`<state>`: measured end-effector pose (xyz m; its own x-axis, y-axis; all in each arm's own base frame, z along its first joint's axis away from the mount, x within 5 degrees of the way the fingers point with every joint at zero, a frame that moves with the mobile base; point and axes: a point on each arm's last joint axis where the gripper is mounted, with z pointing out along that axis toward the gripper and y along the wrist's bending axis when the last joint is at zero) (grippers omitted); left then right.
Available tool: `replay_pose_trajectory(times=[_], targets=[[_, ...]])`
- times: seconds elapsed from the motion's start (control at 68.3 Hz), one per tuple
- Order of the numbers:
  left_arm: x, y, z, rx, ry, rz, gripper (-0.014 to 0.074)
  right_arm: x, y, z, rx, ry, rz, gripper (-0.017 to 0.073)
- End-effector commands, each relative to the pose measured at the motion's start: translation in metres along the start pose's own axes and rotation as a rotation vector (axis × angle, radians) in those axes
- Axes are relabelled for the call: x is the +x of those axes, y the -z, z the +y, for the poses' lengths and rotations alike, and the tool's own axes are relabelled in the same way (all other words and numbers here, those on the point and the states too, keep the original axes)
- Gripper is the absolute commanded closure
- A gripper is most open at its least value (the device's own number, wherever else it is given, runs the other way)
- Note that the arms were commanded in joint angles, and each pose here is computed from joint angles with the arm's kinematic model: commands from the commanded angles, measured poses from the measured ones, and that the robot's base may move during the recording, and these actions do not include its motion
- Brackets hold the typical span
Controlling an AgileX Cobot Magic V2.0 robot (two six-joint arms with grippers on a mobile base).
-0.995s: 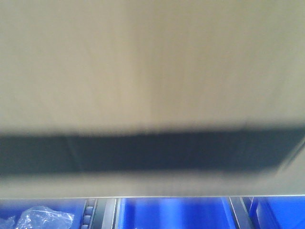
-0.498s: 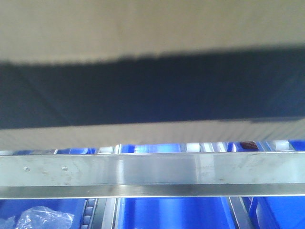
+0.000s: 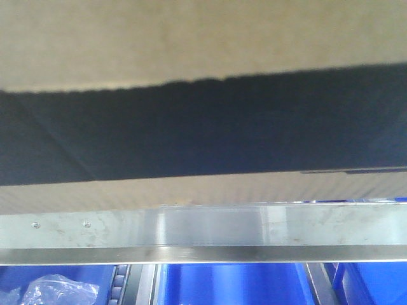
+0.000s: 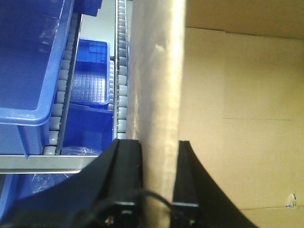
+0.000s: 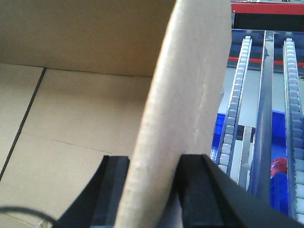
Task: Grab box from left shelf to table start
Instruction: 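Lift the box with both grippers and pull it off the shelf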
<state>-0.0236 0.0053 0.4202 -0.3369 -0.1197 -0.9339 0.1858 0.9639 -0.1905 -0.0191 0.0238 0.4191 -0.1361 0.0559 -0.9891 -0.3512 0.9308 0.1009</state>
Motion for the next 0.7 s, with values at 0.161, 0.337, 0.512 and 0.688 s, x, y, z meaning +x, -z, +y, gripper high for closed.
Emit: replay_pose_trajectory(times=[0.161,0.337,0.512,0.688], targets=[[-0.0224,0.0065,-0.0043,0.042,0.015,-0.192,0.0684,-0.0205,0.0032,-0.0011,0.024,0.032,-0.158,0.0501],[-0.0224,0.0065,-0.0043,0.042,0.015,-0.192,0.0684,-0.0205,0.0032,-0.0011,0.024,0.032,-0.158,0.0501],[-0.0224,0.0065,-0.0043,0.042,0.015,-0.192,0.0684,-0.0205,0.0032,-0.0011,0.024,0.032,-0.158,0.0501],[-0.0179,-0.0006,-0.0033,0.036,0.015,-0.165,0.0684,-0.0205,0.0032,-0.0011,0.025,0.032,-0.159,0.0501]])
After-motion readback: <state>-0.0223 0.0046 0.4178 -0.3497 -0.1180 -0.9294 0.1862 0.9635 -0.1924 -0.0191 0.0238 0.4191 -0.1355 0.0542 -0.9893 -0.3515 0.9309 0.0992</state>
